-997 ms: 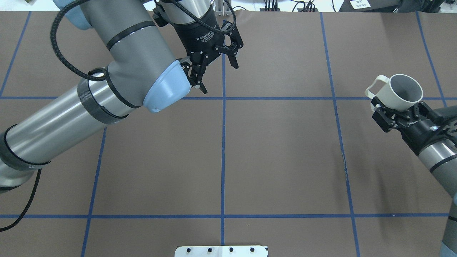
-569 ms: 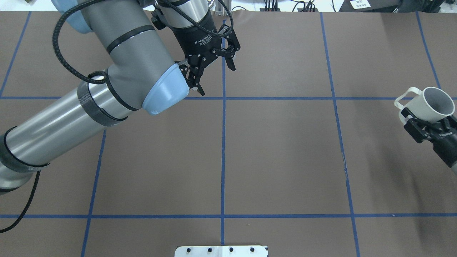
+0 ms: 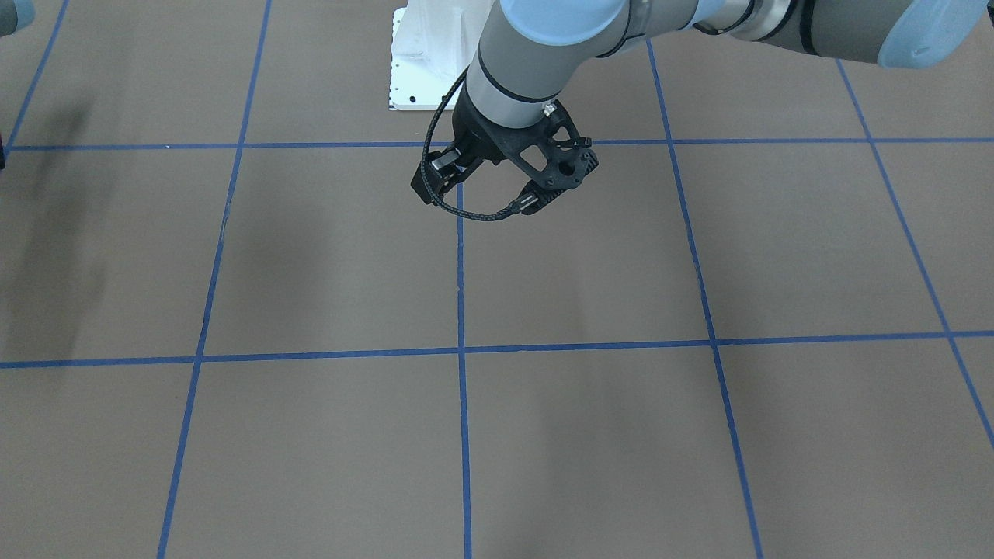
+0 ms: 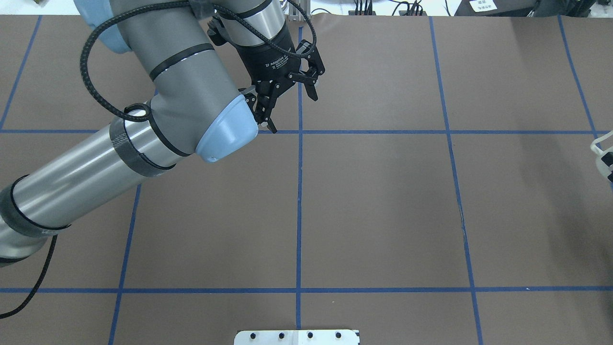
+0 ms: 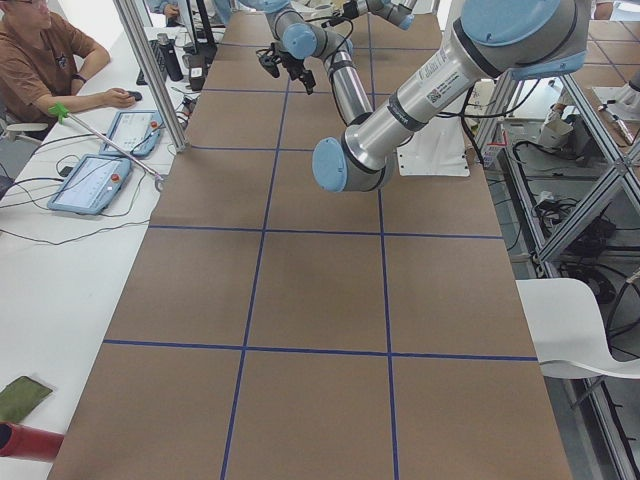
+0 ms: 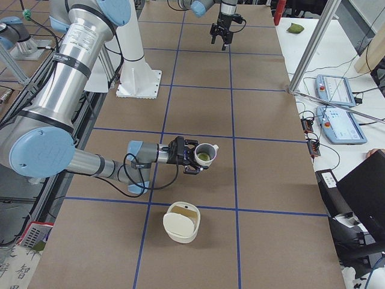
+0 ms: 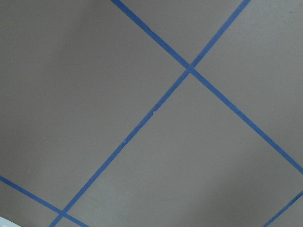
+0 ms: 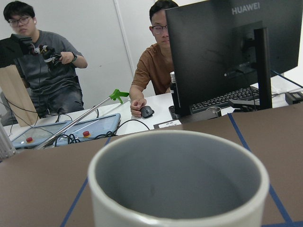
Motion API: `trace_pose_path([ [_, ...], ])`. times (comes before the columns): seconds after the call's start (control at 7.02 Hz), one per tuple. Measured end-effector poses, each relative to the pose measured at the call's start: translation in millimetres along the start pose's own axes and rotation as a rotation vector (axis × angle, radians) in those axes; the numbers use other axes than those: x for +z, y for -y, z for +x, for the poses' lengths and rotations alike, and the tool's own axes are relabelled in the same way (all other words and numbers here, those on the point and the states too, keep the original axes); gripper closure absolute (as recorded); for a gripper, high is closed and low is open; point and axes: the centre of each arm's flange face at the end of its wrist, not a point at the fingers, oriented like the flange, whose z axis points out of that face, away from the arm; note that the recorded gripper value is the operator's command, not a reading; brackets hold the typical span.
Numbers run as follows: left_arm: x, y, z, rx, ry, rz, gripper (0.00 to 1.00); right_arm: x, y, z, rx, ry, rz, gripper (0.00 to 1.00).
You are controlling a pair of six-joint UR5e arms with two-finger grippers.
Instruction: Left arm hands cup to right arm to dump lemon
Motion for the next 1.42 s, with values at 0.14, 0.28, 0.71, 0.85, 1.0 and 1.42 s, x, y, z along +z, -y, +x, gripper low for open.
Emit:
trace_pose_path([
  [0.14, 2.0, -1.8, 0.1, -0.002, 0.002, 0.002, 0.0, -10.2, 7.5, 13.5, 0.096, -0.008, -0.017, 1.0],
  [0.28, 4.6, -3.6, 0.1, -0.001, 0.003, 0.004, 0.0, -21.2, 15.0, 32.3, 0.136, -0.027, -0.026, 1.0],
  [0.71, 8.3, -7.5, 0.4, 0.002, 0.007, 0.005, 0.0, -60.5, 19.2, 104.8, 0.334, -0.037, -0.039, 1.0],
  [0.85, 8.2, -8.6, 0.7, 0.003, 0.006, 0.004, 0.0, -64.8, 20.1, 107.0, 0.461, -0.016, -0.047, 1.0],
  [1.0, 7.9, -9.5, 1.1, 0.004, 0.006, 0.003, 0.0, -65.9, 21.5, 104.4, 0.556, 0.002, -0.051, 1.0],
  [1.42, 7.1, -13.2, 2.6, -0.013, 0.002, 0.009, 0.0, -78.1, 26.6, 114.1, 0.783, 0.046, -0.058, 1.0],
])
